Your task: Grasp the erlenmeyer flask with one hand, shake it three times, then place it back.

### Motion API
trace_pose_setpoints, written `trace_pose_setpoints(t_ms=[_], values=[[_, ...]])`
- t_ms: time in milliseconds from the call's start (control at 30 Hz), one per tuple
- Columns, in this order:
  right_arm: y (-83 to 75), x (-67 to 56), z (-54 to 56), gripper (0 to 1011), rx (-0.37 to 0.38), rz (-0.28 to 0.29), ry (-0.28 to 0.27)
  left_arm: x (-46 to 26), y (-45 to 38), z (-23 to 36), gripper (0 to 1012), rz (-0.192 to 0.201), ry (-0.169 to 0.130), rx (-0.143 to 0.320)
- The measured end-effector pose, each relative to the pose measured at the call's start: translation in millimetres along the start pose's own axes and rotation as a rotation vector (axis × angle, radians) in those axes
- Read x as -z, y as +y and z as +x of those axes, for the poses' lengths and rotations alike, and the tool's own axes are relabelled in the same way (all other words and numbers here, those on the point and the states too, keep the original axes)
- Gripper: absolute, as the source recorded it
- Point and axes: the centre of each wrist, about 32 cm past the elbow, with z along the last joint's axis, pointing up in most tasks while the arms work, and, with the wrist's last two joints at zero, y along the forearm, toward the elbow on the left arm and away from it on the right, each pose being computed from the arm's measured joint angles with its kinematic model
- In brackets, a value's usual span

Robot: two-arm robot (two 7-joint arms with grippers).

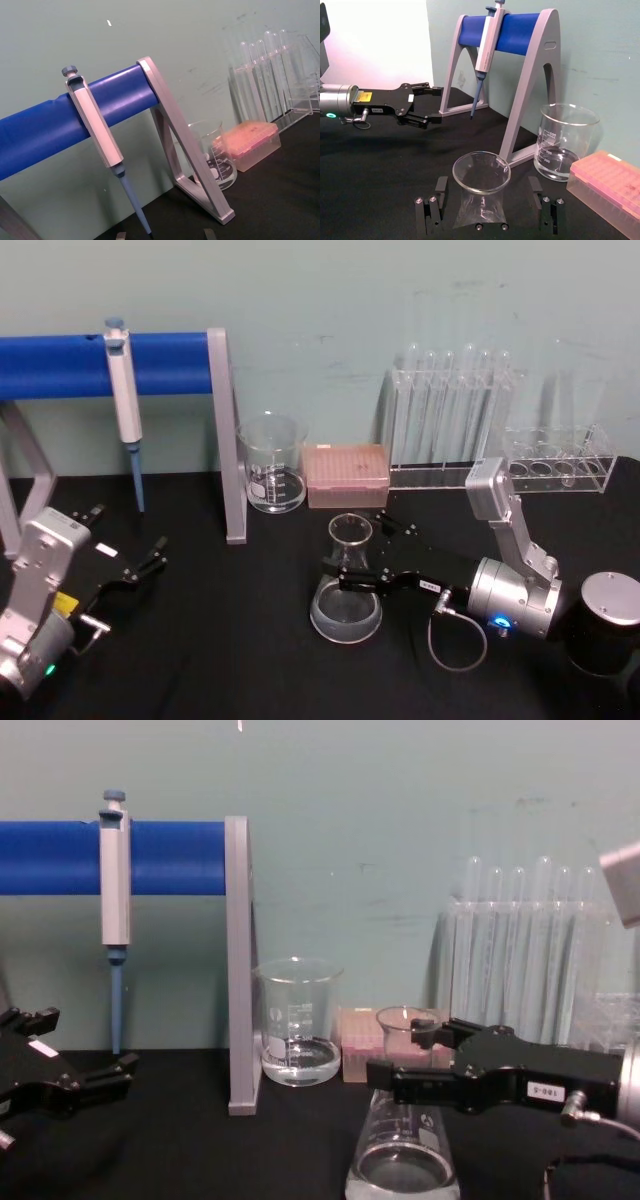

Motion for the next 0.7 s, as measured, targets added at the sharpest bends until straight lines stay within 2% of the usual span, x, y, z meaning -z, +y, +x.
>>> trace_pose_setpoints(t_ms=[167, 300, 433, 600, 700], values=[[-0.1, 0.1, 0.0, 1000, 0.000, 0.000, 0.000, 0.0, 0.0, 0.0, 1001, 0.000, 0.000, 0.000], [-0.1, 0.1, -0.2, 942, 0.000, 0.000, -0.001, 0.0, 0.0, 0.0, 1001, 0.000, 0.000, 0.000], [-0.1, 0.2, -0.3, 821, 0.000, 0.000, -0.001, 0.0, 0.0, 0.0, 1001, 0.000, 0.000, 0.000], [-0.1, 0.2, -0.3, 735, 0.000, 0.000, -0.001, 0.0, 0.0, 0.0, 1001, 0.000, 0.000, 0.000], [-0.1, 0.2, -0.3, 595, -0.001, 0.000, -0.001, 0.0, 0.0, 0.0, 1001, 0.000, 0.000, 0.000]])
